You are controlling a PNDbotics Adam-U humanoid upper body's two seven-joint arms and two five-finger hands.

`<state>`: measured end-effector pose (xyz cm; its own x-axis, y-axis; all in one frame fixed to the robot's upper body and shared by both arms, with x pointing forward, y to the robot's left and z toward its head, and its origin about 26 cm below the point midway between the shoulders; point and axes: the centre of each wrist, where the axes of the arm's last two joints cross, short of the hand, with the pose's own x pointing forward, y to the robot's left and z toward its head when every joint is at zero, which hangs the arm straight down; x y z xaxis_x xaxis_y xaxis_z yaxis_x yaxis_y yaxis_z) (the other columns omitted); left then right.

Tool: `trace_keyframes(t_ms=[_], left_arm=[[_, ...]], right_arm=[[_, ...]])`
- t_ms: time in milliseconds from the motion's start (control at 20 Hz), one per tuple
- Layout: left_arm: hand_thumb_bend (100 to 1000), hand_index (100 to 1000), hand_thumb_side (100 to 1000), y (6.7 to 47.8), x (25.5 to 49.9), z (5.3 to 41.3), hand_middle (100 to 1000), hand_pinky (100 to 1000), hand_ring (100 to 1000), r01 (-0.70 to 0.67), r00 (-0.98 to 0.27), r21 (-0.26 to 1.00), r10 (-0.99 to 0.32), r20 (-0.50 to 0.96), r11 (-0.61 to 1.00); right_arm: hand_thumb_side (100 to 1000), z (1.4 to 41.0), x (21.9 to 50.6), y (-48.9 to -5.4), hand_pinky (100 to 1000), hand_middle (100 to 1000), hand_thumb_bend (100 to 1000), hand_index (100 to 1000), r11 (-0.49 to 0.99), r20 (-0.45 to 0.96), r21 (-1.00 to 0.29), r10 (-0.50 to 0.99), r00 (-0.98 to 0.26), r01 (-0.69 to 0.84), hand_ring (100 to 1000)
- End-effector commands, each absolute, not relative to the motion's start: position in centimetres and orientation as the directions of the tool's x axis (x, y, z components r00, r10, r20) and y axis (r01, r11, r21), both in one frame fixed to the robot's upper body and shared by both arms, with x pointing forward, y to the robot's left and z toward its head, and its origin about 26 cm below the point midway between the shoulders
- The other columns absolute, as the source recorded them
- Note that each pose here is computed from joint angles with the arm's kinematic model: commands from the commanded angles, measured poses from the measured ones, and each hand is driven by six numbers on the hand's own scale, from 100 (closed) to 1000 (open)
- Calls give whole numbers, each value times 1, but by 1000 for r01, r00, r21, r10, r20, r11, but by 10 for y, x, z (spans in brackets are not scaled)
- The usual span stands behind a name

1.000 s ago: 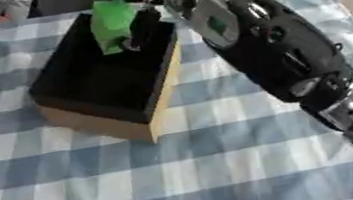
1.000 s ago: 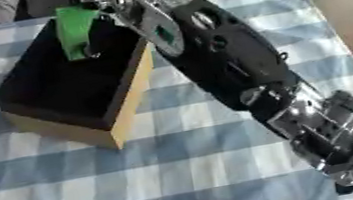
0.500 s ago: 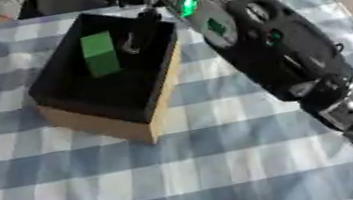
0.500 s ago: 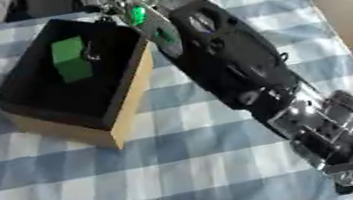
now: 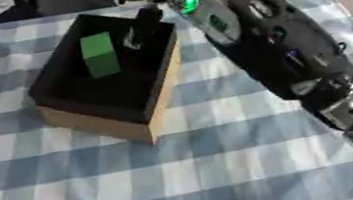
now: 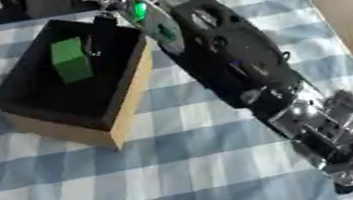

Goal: Pick up objects on the table and place them in the box.

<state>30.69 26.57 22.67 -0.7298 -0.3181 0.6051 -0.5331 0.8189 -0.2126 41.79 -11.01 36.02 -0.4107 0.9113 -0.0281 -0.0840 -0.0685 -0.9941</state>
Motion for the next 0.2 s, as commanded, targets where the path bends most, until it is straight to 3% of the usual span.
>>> trace_keyframes(t_ms=[50, 200], left_arm=[[216, 736, 407, 268, 304, 233, 582, 635, 702, -538, -740, -214, -335, 583, 815], [215, 736, 407, 270, 304, 233, 582, 635, 702, -544, -737, -214, -340, 584, 811]], right_arm=[[214, 393, 389, -131, 925, 856, 124, 931, -17, -22, -1000, 903, -430, 16, 943], [115, 405, 362, -150, 911, 821, 100, 882, 35, -1, -997, 896, -444, 73, 922]])
